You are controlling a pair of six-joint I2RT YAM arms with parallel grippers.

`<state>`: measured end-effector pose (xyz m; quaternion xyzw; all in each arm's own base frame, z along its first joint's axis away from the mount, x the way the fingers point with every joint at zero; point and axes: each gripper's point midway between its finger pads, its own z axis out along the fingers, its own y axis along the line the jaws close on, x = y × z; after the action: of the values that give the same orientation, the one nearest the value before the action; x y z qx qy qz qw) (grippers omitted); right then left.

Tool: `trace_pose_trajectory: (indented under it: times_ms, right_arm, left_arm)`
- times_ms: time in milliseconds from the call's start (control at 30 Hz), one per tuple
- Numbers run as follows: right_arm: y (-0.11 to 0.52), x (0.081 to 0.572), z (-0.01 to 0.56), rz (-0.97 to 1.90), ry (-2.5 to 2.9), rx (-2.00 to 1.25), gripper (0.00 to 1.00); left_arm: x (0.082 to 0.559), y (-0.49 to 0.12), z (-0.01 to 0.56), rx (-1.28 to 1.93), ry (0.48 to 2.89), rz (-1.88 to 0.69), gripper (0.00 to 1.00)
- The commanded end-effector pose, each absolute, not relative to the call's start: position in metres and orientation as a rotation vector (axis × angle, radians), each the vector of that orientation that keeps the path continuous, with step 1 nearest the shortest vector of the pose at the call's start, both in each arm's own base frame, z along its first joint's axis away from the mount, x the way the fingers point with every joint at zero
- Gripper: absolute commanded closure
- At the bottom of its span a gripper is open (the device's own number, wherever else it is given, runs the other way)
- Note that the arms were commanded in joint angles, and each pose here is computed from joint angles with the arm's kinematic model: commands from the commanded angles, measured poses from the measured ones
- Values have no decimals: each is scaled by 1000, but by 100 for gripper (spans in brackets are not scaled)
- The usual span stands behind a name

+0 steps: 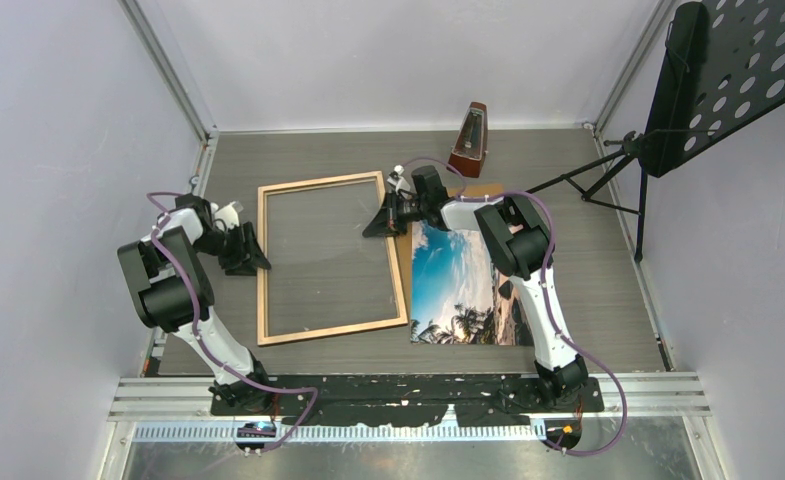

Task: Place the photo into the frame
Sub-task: Place the photo frame item in the photo frame.

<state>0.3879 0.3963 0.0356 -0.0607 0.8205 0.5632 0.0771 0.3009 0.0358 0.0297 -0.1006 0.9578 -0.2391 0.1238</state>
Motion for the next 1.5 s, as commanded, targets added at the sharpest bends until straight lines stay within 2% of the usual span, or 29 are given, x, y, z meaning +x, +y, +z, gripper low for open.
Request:
trace_pose_trajectory:
  times_ms: [0,267,400,600,933,1100,1467]
  right_arm:
    - [399,393,48,1608,2426,-244,94]
    - [399,393,46,1590,2433,-249,94]
    - [398,394,44,1586,2436,-246,94]
    - [398,394,43,1582,2438,-245,94]
    - [396,393,41,1568,2448,-242,94]
    - [396,394,38,1561,2455,-235,94]
    - [395,393,31,1549,2476,-218,94]
  left_arm:
    - [300,36,34,-264,2793,-691,48]
    - [303,44,45,-243,2769,-604,37]
    - [307,52,58,-236,2729,-510,26]
    - [316,44,86,-189,2651,-438,20]
    - [337,-17,107,27,2610,-385,18]
    - [345,-55,102,59,2626,-539,18]
    - [352,-121,71,137,2739,-689,17]
